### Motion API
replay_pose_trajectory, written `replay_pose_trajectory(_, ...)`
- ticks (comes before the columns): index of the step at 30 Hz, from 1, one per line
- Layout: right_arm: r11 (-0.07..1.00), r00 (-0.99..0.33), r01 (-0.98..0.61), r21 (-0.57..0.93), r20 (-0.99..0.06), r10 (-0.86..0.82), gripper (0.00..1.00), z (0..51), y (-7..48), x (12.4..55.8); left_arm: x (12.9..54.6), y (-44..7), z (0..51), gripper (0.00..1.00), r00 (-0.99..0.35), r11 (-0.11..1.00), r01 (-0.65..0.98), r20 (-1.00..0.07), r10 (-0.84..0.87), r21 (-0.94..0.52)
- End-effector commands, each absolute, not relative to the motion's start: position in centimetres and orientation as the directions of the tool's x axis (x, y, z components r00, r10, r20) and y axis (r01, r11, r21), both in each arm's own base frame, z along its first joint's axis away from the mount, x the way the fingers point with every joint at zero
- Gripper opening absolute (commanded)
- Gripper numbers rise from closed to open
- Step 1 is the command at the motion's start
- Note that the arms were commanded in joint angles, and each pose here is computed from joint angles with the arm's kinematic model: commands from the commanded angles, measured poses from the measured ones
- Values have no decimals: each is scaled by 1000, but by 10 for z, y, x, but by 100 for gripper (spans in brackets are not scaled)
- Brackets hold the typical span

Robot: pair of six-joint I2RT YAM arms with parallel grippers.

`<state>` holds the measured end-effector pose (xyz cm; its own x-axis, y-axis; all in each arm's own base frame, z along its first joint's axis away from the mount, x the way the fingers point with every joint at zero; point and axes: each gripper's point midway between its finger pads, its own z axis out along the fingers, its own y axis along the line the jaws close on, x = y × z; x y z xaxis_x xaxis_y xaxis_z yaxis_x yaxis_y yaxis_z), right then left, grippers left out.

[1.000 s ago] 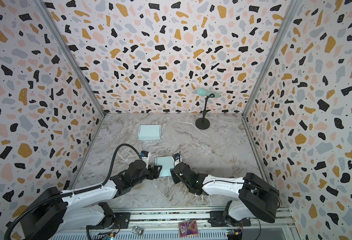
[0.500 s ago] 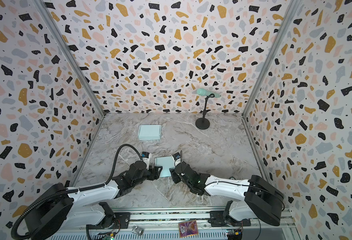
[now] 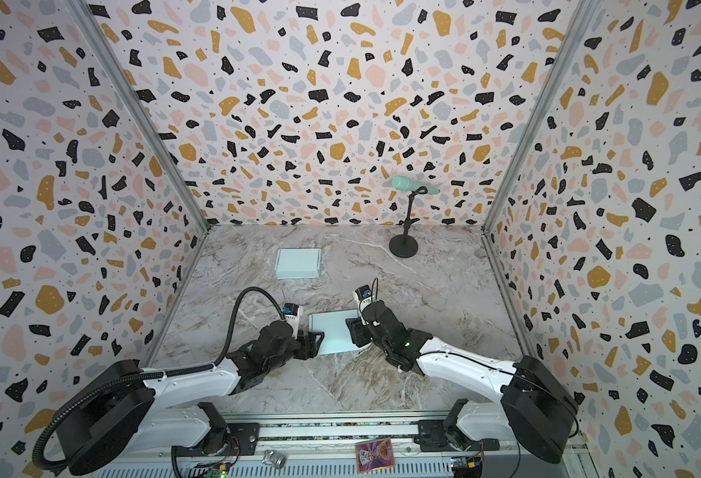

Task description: Fold the paper box

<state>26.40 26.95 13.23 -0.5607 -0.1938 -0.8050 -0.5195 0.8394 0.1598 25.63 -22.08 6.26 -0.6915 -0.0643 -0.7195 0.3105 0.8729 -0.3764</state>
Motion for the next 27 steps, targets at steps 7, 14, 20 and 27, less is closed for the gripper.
replay_pose_trajectory(7,833,-606,-530,157,-758,-242,61,102,269,262,250,-218,49,78,-703,872,328,-710,-32,-364)
replay_pose_trajectory(14,836,-629,-523,166,-738,-246,61,85,268,262,250,-217,49,78,-702,873,328,-711,-30,-361)
replay_pose_trajectory(20,843,-640,-514,157,-724,-256,61,74,266,263,250,-217,48,78,-703,873,328,-711,-29,-360)
replay_pose_trajectory(27,847,-651,-509,155,-712,-261,60,65,262,261,250,-217,45,78,-706,876,325,-708,-26,-355)
